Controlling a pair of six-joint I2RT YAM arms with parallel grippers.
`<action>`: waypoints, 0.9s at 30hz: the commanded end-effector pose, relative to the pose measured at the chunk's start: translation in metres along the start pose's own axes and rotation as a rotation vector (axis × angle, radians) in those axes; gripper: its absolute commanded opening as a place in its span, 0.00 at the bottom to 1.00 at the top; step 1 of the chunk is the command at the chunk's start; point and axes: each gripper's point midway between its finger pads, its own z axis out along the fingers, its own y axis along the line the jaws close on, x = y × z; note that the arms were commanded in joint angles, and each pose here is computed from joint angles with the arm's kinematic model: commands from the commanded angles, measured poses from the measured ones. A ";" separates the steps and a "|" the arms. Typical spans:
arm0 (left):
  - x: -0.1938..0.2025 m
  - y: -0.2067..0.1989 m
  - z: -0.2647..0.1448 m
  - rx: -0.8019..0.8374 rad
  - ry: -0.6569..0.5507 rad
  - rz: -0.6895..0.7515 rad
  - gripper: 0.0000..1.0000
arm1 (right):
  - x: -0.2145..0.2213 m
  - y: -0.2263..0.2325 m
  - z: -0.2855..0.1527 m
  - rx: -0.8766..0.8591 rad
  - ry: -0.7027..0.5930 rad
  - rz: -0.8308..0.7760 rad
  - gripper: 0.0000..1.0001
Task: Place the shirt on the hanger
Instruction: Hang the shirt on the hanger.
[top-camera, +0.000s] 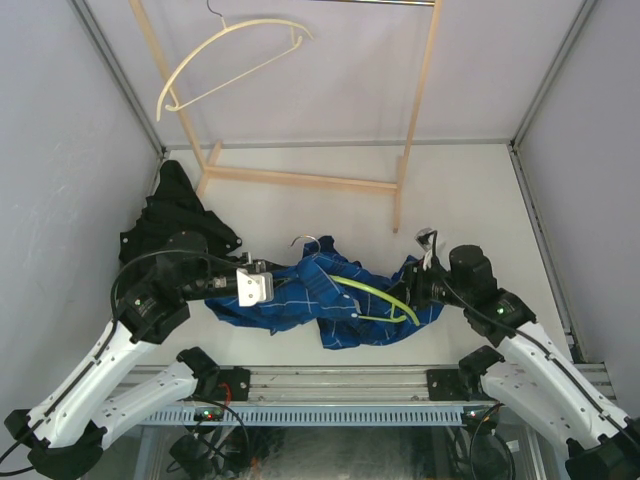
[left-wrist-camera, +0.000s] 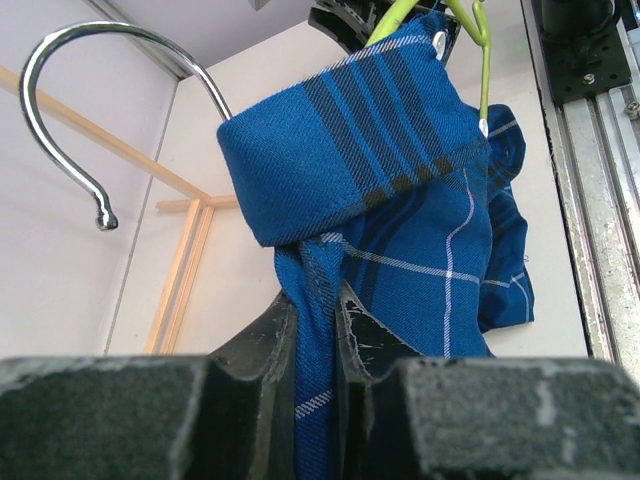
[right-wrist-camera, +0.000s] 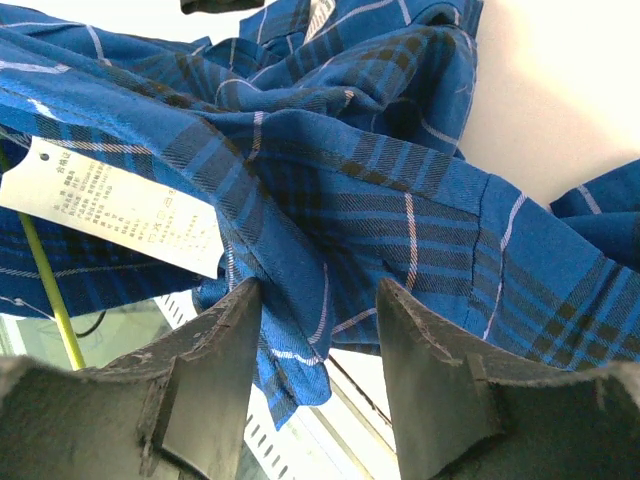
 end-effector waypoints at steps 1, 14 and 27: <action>-0.017 0.009 0.000 -0.026 -0.066 0.045 0.00 | -0.003 0.011 0.004 -0.072 0.005 0.012 0.49; -0.014 0.010 0.001 -0.032 -0.058 0.041 0.00 | 0.007 0.028 0.004 -0.202 0.034 0.030 0.42; -0.014 0.019 0.001 -0.082 -0.051 0.012 0.00 | 0.011 0.003 0.015 -0.102 -0.030 0.062 0.07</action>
